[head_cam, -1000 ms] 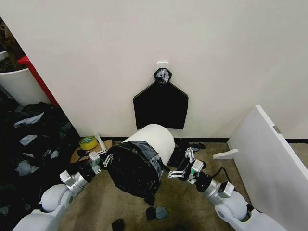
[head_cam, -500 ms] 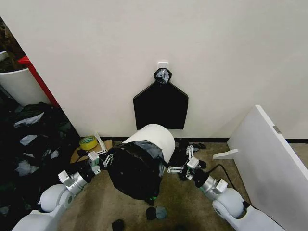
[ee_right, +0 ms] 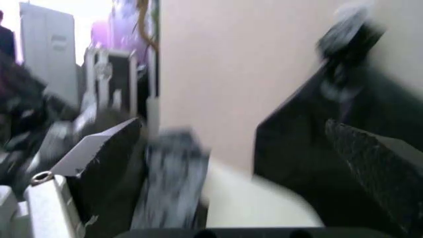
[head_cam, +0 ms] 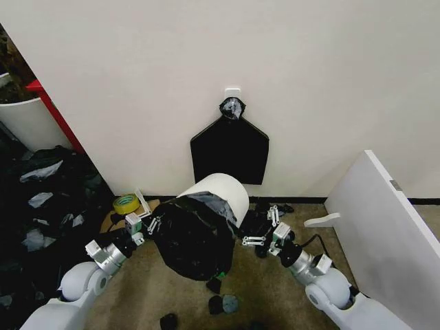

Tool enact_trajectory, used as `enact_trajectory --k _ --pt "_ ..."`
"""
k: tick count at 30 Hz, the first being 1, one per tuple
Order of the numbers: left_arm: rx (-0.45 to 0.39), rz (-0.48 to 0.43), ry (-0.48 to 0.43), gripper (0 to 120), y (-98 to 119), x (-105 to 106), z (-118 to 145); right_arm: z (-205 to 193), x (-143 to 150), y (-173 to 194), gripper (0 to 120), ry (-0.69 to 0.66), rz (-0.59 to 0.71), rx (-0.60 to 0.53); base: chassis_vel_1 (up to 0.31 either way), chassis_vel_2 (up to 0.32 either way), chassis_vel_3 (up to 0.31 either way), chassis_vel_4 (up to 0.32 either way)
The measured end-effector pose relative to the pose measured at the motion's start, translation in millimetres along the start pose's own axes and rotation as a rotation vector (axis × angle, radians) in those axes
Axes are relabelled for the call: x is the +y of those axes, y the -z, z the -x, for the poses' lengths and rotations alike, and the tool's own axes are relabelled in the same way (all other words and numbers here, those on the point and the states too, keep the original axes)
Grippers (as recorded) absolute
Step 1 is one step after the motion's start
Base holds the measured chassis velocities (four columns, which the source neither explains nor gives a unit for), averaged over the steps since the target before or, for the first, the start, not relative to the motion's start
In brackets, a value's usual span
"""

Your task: Place the garbage bag over the trash bin.

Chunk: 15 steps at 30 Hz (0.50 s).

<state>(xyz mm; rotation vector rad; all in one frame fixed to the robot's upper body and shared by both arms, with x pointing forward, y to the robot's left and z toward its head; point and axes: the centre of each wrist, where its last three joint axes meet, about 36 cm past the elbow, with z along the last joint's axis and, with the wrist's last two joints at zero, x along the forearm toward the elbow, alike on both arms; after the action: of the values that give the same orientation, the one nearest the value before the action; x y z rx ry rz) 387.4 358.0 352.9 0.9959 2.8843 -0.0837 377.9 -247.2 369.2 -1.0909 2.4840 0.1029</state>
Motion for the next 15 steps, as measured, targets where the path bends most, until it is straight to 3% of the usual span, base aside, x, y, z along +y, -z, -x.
enact_trajectory --k 4,8,12,13,14,15 --pt "0.060 -0.065 0.054 0 7 -17 5 12 -2 13 100 -0.043 0.010 -0.040 0.000 0.000 0.000 0.000" --pt "0.219 -0.318 0.235 0 41 -57 24 28 22 31 100 -0.099 0.024 -0.073 0.000 0.000 0.000 0.000" --pt "0.305 -0.398 0.288 0 54 -70 30 29 32 32 100 -0.081 0.015 -0.075 0.000 0.000 0.000 0.000" --pt "0.353 -0.430 0.313 0 60 -76 33 29 36 32 100 -0.075 0.012 -0.074 0.000 0.000 0.000 0.000" --pt "0.527 -0.522 0.392 0 78 -93 40 28 46 29 100 -0.062 -0.008 -0.070 0.000 0.000 0.000 0.000" --pt "0.582 -0.545 0.415 0 81 -99 42 28 47 29 100 -0.059 -0.015 -0.070 0.000 0.000 0.000 0.000"
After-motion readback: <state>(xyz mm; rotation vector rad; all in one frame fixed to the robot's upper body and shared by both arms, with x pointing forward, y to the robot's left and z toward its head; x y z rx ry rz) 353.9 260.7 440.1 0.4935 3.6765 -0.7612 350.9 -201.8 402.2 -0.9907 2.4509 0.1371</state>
